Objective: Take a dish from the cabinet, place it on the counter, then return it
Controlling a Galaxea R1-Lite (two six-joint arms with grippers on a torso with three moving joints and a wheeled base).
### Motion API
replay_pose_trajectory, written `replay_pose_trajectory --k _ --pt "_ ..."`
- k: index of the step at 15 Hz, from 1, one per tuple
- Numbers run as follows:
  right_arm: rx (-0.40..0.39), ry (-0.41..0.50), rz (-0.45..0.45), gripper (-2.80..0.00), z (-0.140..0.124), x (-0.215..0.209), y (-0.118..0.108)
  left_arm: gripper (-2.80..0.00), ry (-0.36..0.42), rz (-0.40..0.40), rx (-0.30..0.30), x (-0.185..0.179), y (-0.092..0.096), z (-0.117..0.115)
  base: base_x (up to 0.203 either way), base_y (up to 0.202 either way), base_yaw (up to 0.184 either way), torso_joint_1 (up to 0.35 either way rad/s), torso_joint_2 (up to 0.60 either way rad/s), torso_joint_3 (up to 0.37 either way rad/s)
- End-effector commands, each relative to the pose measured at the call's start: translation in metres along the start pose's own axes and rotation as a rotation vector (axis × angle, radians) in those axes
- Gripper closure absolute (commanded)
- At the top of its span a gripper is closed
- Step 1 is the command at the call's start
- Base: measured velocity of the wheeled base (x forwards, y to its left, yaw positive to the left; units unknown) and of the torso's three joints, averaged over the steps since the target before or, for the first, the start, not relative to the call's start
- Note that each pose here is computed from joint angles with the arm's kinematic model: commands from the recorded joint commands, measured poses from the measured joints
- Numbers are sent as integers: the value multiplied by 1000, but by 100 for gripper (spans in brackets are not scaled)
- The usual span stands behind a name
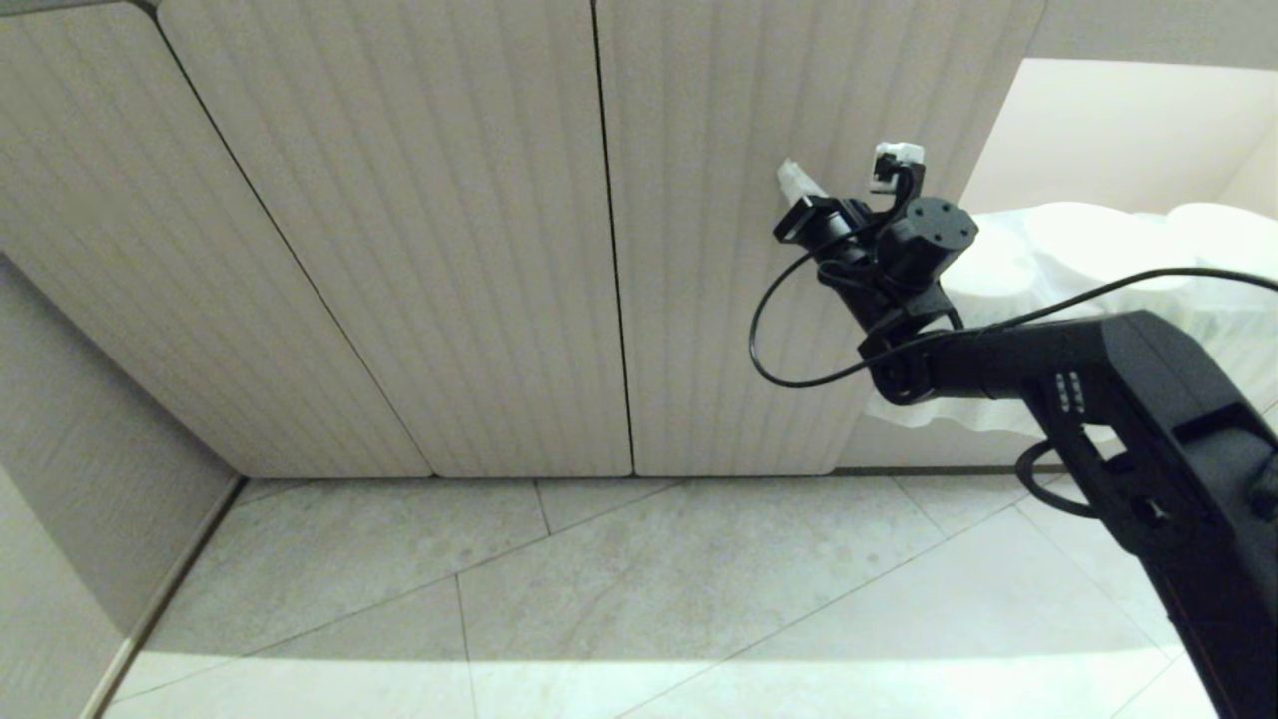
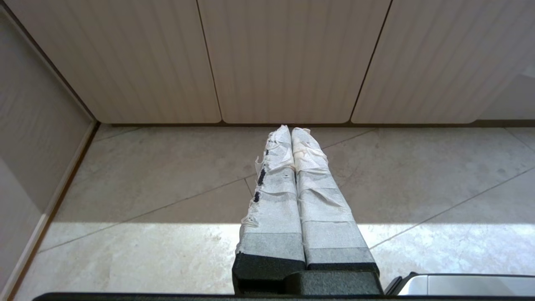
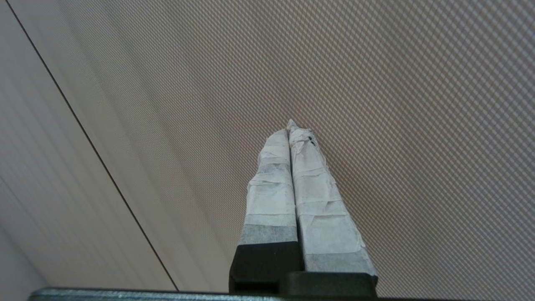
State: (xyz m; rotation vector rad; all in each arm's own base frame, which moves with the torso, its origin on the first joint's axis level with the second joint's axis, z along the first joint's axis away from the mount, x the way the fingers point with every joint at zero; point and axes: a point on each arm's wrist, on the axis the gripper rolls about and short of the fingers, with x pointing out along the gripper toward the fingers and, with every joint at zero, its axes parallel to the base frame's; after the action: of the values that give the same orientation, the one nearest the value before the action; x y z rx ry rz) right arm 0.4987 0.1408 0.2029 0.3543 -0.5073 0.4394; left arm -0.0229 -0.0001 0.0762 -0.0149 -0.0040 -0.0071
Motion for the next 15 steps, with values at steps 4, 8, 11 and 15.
replay_pose_trajectory --k 4,8,11,15 --pt "1 13 -7 0 -4 -1 -2 0 -1 0 0 0 0 0 0 0 0 0 0 0" --pt "-12 12 -15 0 23 -2 2 0 -1 2 0 0 0 0 0 0 0 0 0 0" --pt "-26 25 -30 0 56 -11 7 0 -1 0 0 0 0 0 0 0 0 0 0 0" --pt "-59 95 -74 0 114 -28 16 0 -1 1 0 0 0 0 0 0 0 0 0 0"
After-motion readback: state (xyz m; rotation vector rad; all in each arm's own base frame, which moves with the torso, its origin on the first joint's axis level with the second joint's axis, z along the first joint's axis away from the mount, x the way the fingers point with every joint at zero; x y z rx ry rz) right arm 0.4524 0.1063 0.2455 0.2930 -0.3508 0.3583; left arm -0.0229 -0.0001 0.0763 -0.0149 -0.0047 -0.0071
